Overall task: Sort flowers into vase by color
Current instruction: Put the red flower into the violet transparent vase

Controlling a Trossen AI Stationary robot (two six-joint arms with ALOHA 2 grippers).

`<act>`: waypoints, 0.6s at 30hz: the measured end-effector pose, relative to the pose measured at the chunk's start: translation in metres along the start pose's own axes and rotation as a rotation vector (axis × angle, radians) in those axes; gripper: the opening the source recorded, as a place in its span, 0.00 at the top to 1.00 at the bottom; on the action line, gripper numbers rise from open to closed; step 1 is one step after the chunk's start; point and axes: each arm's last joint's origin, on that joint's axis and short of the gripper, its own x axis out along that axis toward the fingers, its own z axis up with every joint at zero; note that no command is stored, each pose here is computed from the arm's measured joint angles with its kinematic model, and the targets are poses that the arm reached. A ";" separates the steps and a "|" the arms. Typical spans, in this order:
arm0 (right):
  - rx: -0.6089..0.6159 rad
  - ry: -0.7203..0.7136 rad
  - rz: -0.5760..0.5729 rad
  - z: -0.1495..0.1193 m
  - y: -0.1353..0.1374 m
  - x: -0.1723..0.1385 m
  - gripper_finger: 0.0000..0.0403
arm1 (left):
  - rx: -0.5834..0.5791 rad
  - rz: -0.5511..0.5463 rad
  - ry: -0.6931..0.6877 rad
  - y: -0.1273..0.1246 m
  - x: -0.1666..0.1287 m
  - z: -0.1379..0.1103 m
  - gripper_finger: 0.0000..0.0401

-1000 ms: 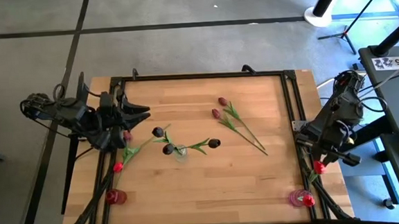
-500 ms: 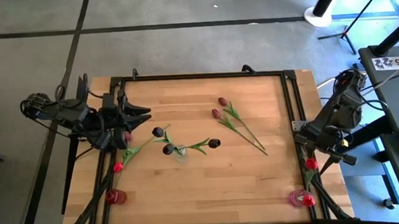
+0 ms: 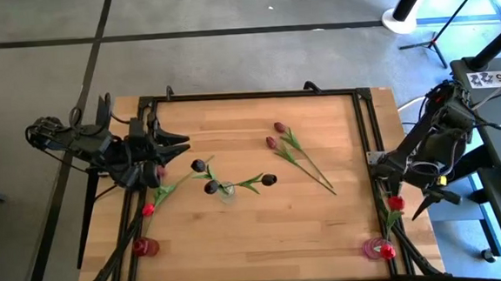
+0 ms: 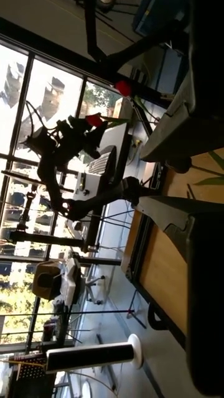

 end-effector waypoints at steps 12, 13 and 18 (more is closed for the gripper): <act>0.290 0.351 0.068 -0.006 -0.005 0.035 0.42 | -0.010 -0.002 -0.002 0.007 -0.012 0.003 0.76; 0.308 0.363 0.063 -0.006 -0.005 0.036 0.42 | -0.014 -0.011 -0.007 0.008 -0.014 0.004 0.76; 0.377 0.393 0.054 -0.004 -0.007 0.044 0.42 | -0.018 -0.053 -0.001 0.013 -0.023 0.005 0.76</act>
